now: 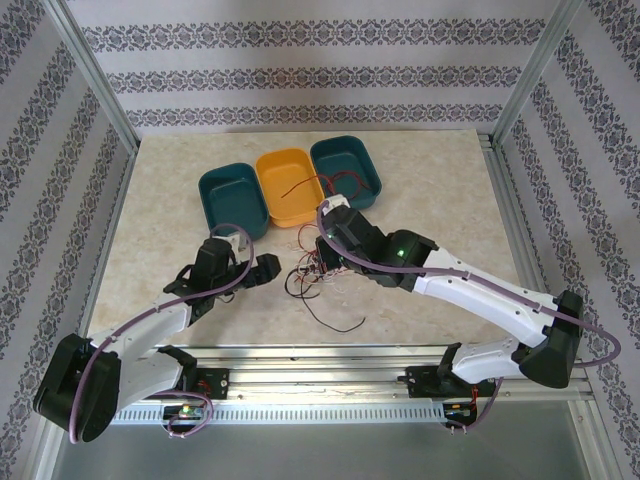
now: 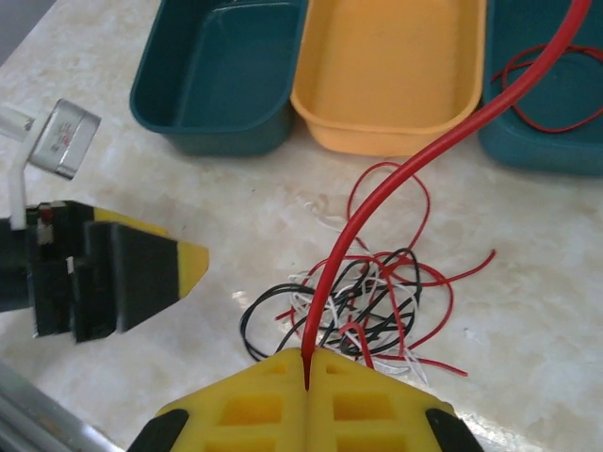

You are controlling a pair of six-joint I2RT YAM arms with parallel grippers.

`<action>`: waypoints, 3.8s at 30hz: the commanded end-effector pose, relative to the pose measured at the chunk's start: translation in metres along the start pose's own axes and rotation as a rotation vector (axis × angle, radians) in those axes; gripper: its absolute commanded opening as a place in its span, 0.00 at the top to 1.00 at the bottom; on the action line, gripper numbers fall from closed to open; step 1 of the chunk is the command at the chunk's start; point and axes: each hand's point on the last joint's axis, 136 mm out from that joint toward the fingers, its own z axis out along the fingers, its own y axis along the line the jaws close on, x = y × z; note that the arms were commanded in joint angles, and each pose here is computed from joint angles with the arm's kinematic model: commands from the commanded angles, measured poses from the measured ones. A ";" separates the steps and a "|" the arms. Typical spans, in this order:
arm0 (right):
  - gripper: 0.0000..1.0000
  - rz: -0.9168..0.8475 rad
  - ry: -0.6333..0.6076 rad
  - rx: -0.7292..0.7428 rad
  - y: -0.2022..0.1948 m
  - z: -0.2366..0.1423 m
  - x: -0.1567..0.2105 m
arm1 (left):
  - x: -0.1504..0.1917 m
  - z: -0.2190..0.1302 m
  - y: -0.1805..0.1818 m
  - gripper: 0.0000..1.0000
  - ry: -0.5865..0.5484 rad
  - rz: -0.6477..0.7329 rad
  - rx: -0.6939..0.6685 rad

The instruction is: Untangle the cables

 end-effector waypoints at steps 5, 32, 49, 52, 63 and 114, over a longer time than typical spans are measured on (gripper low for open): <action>1.00 0.000 -0.118 0.028 -0.015 -0.024 -0.037 | 0.040 0.012 -0.038 0.17 0.133 0.135 0.144; 1.00 0.053 -0.426 0.107 -0.074 -0.107 -0.140 | 0.048 0.091 -0.081 0.46 0.155 0.110 0.286; 1.00 0.045 -0.549 0.132 -0.096 -0.103 -0.214 | 0.001 0.009 -0.049 0.01 -0.078 0.185 -0.010; 1.00 0.058 -0.536 0.126 -0.109 -0.082 -0.224 | -0.005 -0.012 -0.040 0.01 -0.123 0.188 -0.069; 1.00 0.096 -0.456 0.125 -0.147 -0.001 -0.264 | -0.012 -0.064 -0.015 0.01 -0.269 0.158 -0.135; 1.00 0.121 -0.162 0.184 -0.196 0.188 -0.168 | -0.016 -0.062 -0.014 0.01 -0.265 0.201 -0.165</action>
